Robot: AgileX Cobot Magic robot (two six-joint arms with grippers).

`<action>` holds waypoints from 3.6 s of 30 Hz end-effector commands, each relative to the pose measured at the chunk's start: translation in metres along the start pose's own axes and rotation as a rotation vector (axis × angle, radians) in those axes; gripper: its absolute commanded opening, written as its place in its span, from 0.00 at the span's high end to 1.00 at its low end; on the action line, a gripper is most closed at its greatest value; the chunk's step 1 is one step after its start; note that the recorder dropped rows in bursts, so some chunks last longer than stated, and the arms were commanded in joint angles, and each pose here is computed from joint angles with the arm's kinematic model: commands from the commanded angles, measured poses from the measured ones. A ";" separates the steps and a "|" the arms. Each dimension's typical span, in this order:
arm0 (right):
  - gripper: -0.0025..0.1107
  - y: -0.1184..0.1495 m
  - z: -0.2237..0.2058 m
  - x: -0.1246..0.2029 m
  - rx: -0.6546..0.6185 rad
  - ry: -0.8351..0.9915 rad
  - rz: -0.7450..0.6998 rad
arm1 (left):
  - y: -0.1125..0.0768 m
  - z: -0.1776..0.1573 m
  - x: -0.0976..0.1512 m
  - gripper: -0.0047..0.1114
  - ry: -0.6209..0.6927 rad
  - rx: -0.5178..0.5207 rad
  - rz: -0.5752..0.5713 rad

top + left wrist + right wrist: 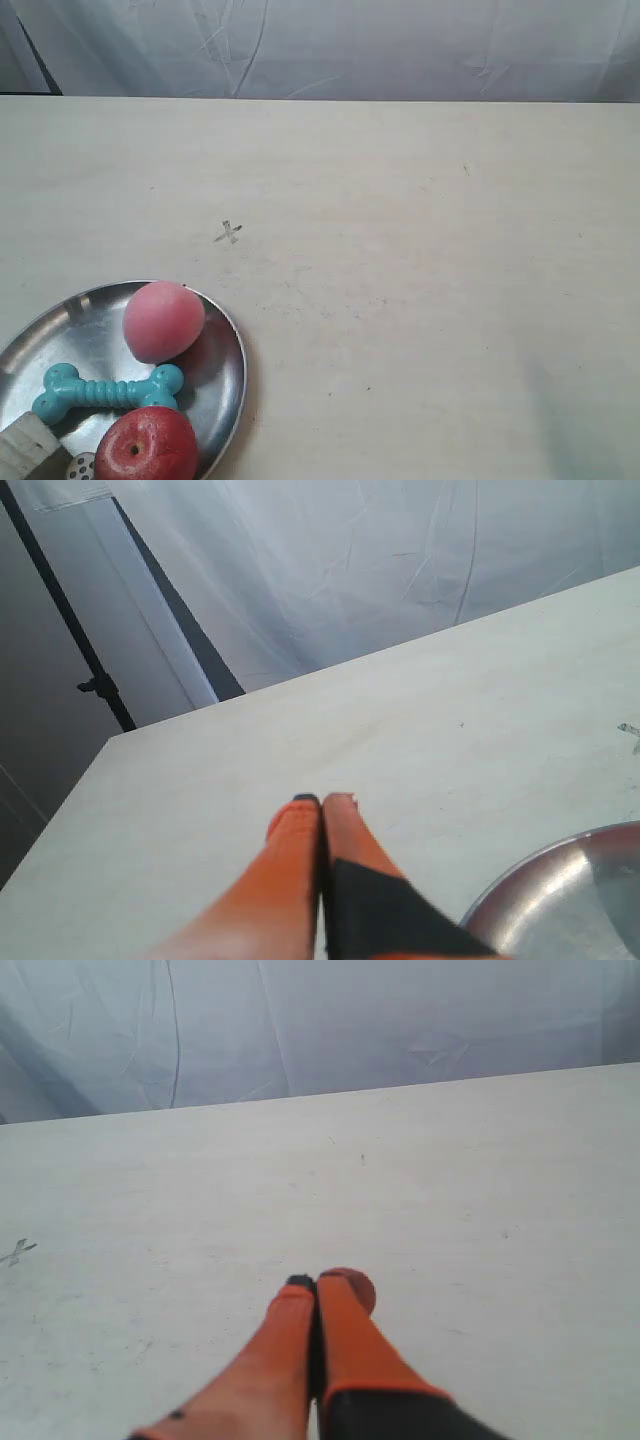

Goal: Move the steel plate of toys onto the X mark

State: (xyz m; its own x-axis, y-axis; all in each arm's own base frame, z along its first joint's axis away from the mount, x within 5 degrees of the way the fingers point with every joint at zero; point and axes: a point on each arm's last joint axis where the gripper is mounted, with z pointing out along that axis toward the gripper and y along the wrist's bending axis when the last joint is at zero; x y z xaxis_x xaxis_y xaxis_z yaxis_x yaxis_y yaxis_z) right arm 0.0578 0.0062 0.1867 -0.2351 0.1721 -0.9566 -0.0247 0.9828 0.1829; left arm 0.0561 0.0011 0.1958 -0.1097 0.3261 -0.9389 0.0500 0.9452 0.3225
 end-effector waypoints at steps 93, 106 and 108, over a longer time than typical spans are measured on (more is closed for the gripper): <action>0.60 0.149 0.225 -0.018 -0.564 1.191 0.126 | 0.016 0.112 -0.040 0.89 1.315 0.037 -0.281; 0.61 0.176 0.223 -0.004 -0.569 1.133 0.067 | 0.014 0.107 -0.019 0.58 1.310 0.042 -0.505; 0.61 0.175 0.226 0.002 -0.568 1.146 0.057 | 0.015 0.109 -0.016 0.58 1.301 0.050 -0.544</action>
State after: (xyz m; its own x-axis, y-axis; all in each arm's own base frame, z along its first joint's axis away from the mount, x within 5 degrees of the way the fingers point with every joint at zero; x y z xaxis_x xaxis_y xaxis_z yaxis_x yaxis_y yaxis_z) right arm 0.2690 0.1919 0.1715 -0.9475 -0.2078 -0.2430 -0.3132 0.7554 0.5756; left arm 0.1646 0.0082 0.2045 -0.9608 -0.2436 -0.1325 -0.2440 0.9697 -0.0132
